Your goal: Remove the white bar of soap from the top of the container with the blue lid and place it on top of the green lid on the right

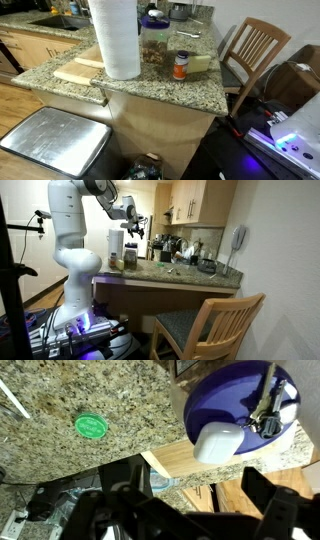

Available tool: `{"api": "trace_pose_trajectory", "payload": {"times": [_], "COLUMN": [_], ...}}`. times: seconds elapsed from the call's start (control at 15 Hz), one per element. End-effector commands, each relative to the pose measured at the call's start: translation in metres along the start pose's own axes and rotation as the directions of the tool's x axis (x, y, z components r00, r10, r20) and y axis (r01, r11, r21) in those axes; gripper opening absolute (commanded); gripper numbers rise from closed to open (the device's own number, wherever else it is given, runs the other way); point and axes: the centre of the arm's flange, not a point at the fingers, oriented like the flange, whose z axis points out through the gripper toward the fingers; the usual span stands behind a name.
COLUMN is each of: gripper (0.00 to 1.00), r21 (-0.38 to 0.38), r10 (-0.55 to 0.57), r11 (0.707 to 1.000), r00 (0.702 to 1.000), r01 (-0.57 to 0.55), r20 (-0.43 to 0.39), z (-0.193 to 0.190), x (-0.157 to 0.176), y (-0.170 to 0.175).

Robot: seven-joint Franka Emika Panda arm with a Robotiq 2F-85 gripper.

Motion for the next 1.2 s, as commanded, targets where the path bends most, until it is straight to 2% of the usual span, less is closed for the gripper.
{"api": "trace_pose_trajectory", "payload": {"times": [0.0, 0.33, 0.53, 0.73, 1.0, 1.07, 1.13], "gripper": [1.00, 1.00, 1.00, 1.00, 1.00, 0.75, 0.74], "r21": [0.001, 0.018, 0.018, 0.005, 0.029, 0.024, 0.018], "r10": [-0.003, -0.025, -0.001, 0.039, 0.078, 0.086, 0.095], "r11": [1.000, 1.000, 1.000, 0.999, 0.997, 0.996, 0.995], "r00": [1.000, 0.999, 1.000, 0.999, 0.997, 0.996, 0.995], "r01": [0.003, 0.025, 0.001, -0.039, -0.078, -0.086, -0.094], "r20": [0.002, 0.020, 0.023, -0.012, -0.024, -0.017, -0.009], "z": [0.002, 0.026, 0.040, 0.051, 0.061, 0.062, 0.063], "x": [0.000, -0.013, -0.014, -0.011, -0.013, -0.014, -0.015], "y": [0.000, -0.023, -0.027, -0.024, -0.030, -0.030, -0.029]}}
